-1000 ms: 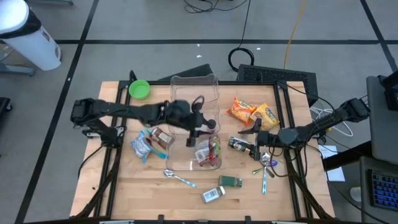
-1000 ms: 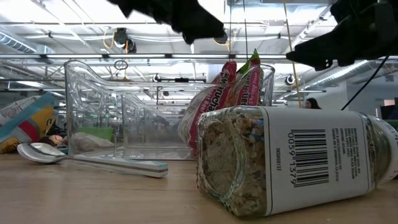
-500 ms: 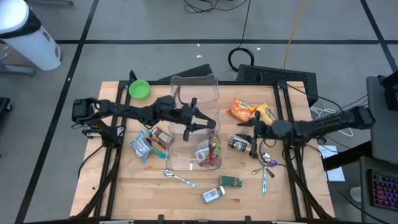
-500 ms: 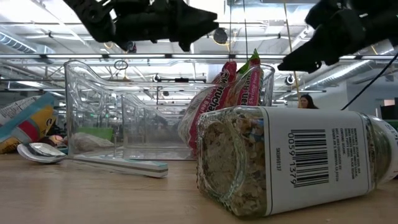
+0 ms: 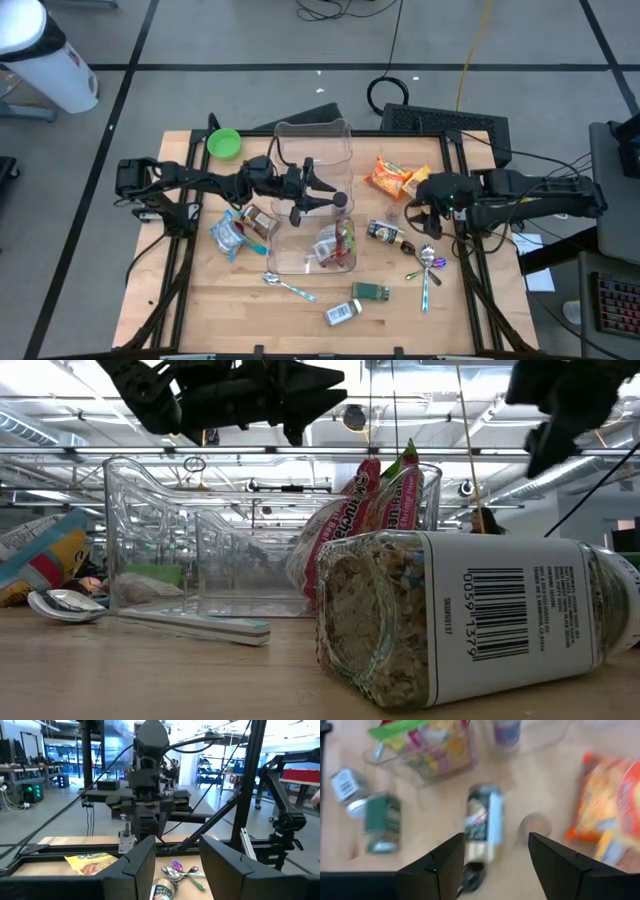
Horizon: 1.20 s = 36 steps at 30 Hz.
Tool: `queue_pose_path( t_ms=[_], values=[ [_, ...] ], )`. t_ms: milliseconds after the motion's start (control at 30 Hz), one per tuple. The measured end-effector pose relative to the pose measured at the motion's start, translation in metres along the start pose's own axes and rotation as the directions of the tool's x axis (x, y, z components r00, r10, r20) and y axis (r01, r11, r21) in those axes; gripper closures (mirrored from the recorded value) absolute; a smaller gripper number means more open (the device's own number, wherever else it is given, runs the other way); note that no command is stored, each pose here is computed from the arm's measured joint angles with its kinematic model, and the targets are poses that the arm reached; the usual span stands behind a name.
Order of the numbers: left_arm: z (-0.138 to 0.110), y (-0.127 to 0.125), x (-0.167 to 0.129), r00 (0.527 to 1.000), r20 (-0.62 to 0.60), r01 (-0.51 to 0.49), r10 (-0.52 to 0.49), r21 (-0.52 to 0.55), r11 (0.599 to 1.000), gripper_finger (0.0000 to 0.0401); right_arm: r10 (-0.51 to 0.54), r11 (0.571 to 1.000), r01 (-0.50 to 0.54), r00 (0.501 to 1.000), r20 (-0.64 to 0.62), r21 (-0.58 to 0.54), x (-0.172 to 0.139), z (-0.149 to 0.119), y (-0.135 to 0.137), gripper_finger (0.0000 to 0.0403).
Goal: Pick & Place Food Item
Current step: Put the right white patterned spoon into the top transparent bin
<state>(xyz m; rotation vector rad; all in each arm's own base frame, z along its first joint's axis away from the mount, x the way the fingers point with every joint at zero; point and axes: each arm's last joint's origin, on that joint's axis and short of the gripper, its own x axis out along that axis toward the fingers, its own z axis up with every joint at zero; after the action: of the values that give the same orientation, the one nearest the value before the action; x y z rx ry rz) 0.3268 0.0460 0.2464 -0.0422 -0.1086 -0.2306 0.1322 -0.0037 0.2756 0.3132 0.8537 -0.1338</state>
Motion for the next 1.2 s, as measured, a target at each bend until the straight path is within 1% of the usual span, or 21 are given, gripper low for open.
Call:
queue_pose_path(
  t_ms=[67,133,267,367,433,567,767,1000,1200],
  values=[
    [0.000,-0.002,0.001,1.000,0.001,0.003,-0.003,-0.002,1.000,0.0242,0.009,0.999,-0.007,0.998,-0.059,0.040,0.000,-0.005,-0.001,0.0193],
    [0.000,-0.004,0.002,1.000,0.002,0.001,-0.001,-0.004,1.000,0.0242,-0.013,0.997,0.022,0.992,-0.125,0.073,0.005,-0.012,-0.003,0.0193],
    [0.000,-0.007,0.003,1.000,0.004,-0.019,0.019,-0.003,1.000,0.0242,-0.046,0.990,0.081,0.959,-0.280,0.114,0.024,-0.032,-0.009,0.0193],
    [0.000,-0.008,0.004,0.999,0.006,-0.045,0.045,0.012,0.999,0.0242,-0.009,0.986,0.069,0.929,-0.370,0.149,0.040,-0.048,-0.013,0.0193],
    [0.000,-0.008,0.004,0.998,0.007,-0.056,0.056,0.015,0.998,0.0242,0.017,0.983,0.060,0.913,-0.409,0.175,0.049,-0.057,-0.015,0.0193],
    [-0.001,-0.008,0.004,0.998,0.004,-0.058,0.058,0.015,0.998,0.0242,0.055,0.976,0.047,0.894,-0.446,0.213,0.063,-0.070,-0.018,0.0193],
    [-0.002,-0.008,0.004,0.998,-0.013,-0.059,0.059,0.011,0.998,0.0242,0.053,0.973,0.057,0.888,-0.457,0.223,0.069,-0.076,-0.020,0.0193],
    [-0.004,-0.008,0.004,0.998,-0.029,-0.060,0.061,0.007,0.998,0.0242,0.130,0.967,-0.011,0.880,-0.456,0.254,0.072,-0.076,-0.018,0.0193],
    [-0.004,-0.008,0.004,0.998,-0.031,-0.061,0.061,0.006,0.998,0.0242,0.127,0.962,0.016,0.857,-0.499,0.273,0.081,-0.088,-0.022,0.0193]
  ],
)
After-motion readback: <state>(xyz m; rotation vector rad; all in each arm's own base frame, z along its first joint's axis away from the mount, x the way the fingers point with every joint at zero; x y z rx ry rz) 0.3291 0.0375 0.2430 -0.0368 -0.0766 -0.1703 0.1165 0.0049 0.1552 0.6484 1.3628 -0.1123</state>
